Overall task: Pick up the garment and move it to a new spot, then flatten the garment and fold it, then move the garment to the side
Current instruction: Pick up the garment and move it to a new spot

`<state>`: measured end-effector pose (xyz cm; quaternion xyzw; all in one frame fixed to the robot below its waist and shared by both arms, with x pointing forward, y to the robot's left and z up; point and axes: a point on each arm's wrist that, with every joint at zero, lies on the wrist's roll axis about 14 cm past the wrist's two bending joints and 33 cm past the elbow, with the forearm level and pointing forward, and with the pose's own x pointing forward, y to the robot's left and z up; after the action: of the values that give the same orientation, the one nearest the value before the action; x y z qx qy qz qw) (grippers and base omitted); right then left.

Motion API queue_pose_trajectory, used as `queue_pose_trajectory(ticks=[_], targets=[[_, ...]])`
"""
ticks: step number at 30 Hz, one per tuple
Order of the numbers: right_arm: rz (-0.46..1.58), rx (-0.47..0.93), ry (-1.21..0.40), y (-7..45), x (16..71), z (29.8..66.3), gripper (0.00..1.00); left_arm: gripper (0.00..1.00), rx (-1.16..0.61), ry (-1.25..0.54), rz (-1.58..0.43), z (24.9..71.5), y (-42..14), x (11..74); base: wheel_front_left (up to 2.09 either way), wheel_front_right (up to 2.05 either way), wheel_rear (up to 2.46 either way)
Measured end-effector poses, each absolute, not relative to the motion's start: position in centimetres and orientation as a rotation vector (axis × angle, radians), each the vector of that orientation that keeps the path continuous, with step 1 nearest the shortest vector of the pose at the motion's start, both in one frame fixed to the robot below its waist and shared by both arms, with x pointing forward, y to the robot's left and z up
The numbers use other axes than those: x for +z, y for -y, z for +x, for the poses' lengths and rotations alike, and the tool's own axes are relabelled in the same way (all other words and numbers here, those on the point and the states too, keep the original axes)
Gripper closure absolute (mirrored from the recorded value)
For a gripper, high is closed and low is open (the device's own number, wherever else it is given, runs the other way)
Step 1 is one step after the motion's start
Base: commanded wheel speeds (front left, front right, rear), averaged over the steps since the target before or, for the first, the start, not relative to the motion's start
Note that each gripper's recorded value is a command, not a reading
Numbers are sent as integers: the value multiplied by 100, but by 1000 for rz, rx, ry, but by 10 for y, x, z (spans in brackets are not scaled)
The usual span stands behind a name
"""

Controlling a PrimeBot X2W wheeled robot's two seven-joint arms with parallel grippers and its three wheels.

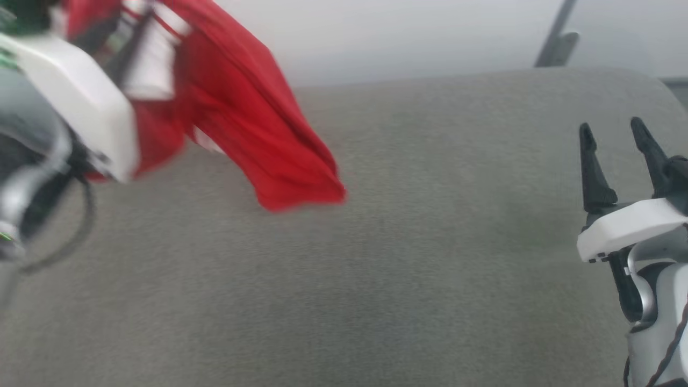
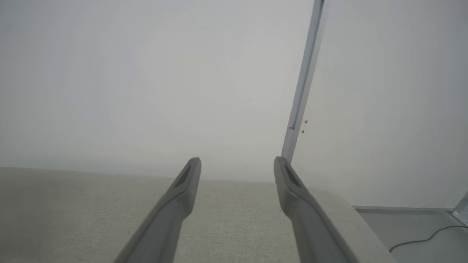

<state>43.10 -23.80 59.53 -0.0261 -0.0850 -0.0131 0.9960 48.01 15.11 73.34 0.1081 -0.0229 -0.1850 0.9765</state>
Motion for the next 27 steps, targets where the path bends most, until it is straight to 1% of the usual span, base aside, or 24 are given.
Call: queue_pose_trajectory(ticks=[3, 6, 11, 17, 20, 25, 26, 27], targets=[[-45, -80, 159, 255, 590, 422, 0, 100, -464, -15, 203, 477, -116, 706, 0, 0, 0], [-35, -122, 130, 267, 577, 412, 0, 100, -519, -98, 184, 474, -93, 670, 0, 0, 0], [-15, -159, 77, 275, 554, 402, 0, 100, -579, -313, 128, 462, -68, 586, 0, 0, 0], [3, -168, 22, 274, 530, 399, 0, 100, -571, -573, 80, 441, -65, 488, 0, 0, 0], [8, -158, 0, 270, 522, 400, 0, 100, -552, -680, 73, 429, -68, 449, 0, 0, 0], [13, -134, -15, 261, 516, 403, 0, 100, -520, -792, 67, 417, -76, 409, 0, 0, 0], [14, -125, -17, 258, 515, 403, 0, 87, -512, -813, 63, 415, -79, 400, 0, 0, 0], [13, -120, -17, 257, 515, 404, 0, 87, -510, -820, 62, 414, -79, 397, 0, 0, 0]])
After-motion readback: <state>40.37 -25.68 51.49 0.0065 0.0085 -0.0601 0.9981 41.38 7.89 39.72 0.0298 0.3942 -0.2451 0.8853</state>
